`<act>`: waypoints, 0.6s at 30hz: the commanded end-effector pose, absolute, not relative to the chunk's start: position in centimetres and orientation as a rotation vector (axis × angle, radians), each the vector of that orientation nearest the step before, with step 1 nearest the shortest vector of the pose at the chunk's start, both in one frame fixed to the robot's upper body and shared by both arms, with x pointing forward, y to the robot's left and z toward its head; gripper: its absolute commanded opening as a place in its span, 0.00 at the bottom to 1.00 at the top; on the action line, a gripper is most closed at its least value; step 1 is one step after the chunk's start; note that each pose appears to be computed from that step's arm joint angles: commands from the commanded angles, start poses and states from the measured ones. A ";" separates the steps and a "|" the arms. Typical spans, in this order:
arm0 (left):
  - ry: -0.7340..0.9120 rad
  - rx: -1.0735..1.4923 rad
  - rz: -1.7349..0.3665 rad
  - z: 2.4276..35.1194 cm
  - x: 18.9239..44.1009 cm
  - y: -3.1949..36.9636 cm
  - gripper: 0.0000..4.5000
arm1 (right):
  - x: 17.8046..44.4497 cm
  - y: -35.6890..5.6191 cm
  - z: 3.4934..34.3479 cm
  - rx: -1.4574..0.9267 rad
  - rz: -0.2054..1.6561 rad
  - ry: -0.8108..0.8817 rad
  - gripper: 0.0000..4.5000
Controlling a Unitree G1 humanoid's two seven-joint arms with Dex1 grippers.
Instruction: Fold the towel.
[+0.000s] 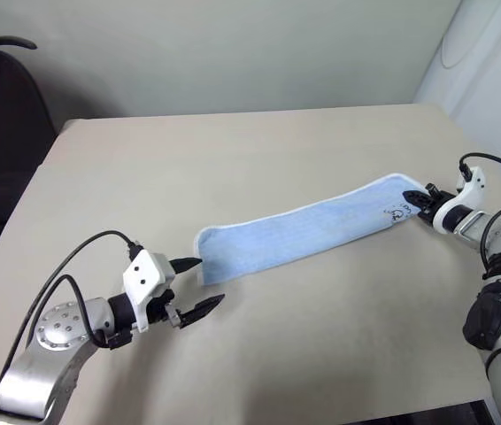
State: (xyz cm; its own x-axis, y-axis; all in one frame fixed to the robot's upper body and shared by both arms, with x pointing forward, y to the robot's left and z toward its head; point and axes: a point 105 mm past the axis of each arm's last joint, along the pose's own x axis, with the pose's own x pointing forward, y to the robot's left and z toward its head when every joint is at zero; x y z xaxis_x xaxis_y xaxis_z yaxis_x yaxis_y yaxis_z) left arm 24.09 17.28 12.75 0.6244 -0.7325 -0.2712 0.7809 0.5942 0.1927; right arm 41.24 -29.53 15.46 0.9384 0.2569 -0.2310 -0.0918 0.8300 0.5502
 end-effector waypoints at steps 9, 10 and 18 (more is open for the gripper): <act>0.132 0.311 -0.894 13.1 24.3 16.6 1.00 | 38.2 -16.4 20.8 -0.570 0.859 0.065 0.01; 0.130 0.307 -0.893 13.1 24.3 16.5 1.00 | 37.8 -15.4 19.7 -0.636 0.899 0.081 0.01; 0.126 0.285 -0.863 13.0 23.9 16.3 1.00 | 37.0 -11.9 13.3 -0.886 0.995 0.130 0.01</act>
State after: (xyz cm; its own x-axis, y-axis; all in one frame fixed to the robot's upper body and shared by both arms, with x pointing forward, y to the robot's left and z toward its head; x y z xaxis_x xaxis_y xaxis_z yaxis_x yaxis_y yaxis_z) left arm 24.24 16.71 12.07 0.6397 -0.7271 -0.2493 0.7679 0.6191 0.1647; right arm 36.87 -12.20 12.31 0.5466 0.6691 -0.5035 -0.8060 0.2574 -0.5330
